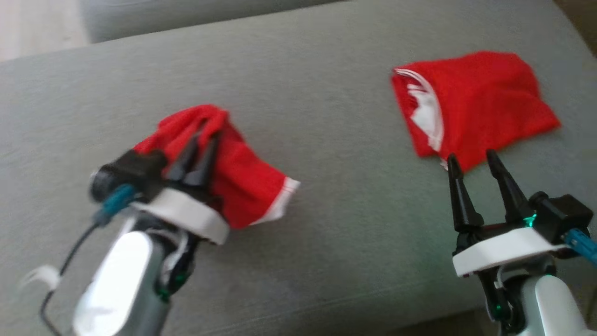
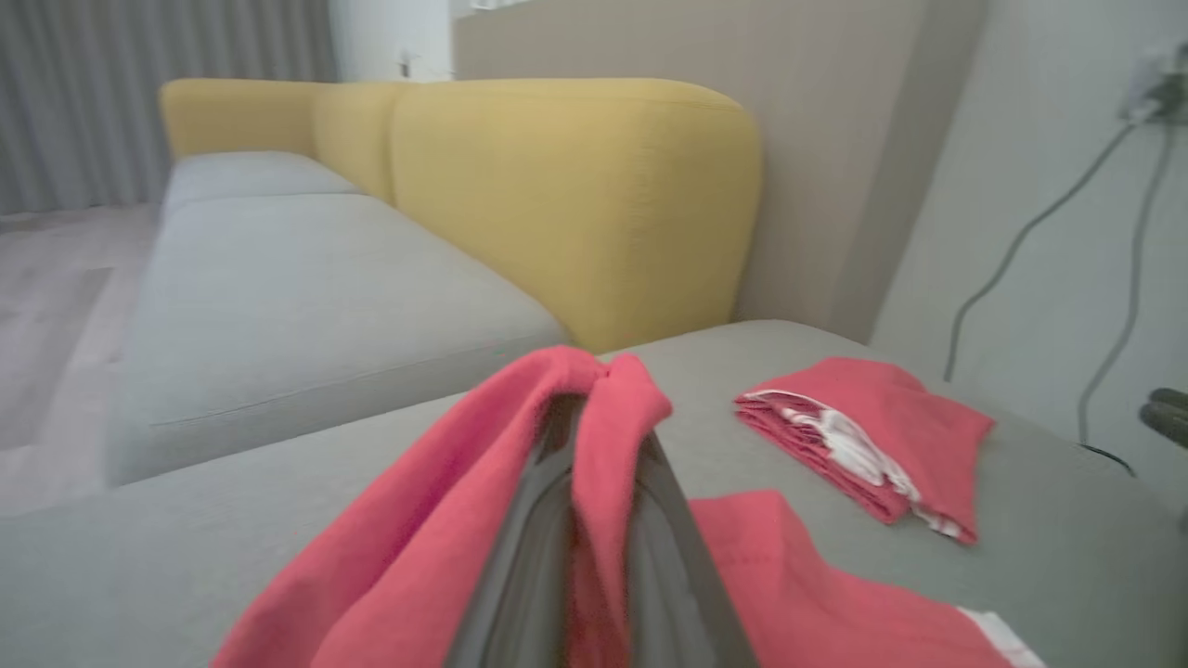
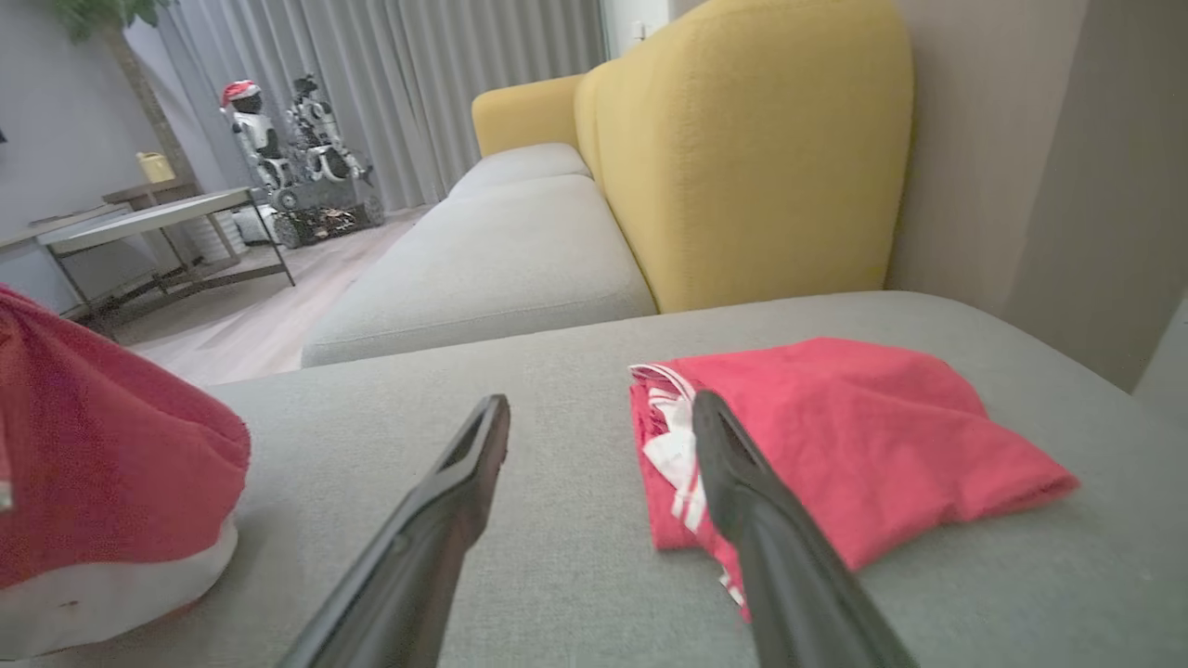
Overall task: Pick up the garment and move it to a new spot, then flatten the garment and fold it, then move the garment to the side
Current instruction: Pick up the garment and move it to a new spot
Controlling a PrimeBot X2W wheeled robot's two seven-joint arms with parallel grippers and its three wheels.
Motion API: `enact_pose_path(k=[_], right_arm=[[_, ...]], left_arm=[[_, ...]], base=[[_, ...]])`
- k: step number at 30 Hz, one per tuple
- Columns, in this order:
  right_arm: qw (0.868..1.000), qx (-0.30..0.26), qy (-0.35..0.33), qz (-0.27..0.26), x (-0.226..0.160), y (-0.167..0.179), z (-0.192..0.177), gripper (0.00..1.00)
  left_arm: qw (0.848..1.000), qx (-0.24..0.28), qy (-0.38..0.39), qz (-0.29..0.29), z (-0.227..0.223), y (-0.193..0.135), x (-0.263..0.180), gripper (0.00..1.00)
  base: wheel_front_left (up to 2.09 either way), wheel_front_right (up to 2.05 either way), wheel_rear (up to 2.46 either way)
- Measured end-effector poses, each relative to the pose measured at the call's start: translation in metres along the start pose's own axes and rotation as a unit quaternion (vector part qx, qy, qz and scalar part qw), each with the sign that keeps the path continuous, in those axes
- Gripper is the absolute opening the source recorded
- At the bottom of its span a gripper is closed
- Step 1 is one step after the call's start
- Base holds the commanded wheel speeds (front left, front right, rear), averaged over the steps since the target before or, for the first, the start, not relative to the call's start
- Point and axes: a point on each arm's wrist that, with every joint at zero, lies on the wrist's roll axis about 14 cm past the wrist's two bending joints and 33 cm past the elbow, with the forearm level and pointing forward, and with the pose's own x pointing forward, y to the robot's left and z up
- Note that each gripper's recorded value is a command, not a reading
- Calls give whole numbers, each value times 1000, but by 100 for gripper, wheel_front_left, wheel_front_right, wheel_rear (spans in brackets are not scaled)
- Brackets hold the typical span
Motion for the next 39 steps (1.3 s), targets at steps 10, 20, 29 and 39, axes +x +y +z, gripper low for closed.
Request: enact_pose_path(k=[10, 20, 29, 39], right_arm=[[998, 11, 16, -61, -16, -35, -16, 100], [998, 12, 24, -55, -1, -34, -25, 100], [1000, -1, 17, -6, 15, -5, -20, 100], [998, -24, 2, 51, 28, 32, -7, 100]], left_arm=[[990, -32, 66, -123, -60, -71, 48, 0], [986, -47, 116, -113, -106, -66, 40, 100], [999, -31, 31, -2, -58, -11, 23, 100], [985, 8, 13, 170, -33, 77, -57, 100]], base=[[0, 0, 0], [0, 0, 0], [0, 0, 0], [0, 0, 0]])
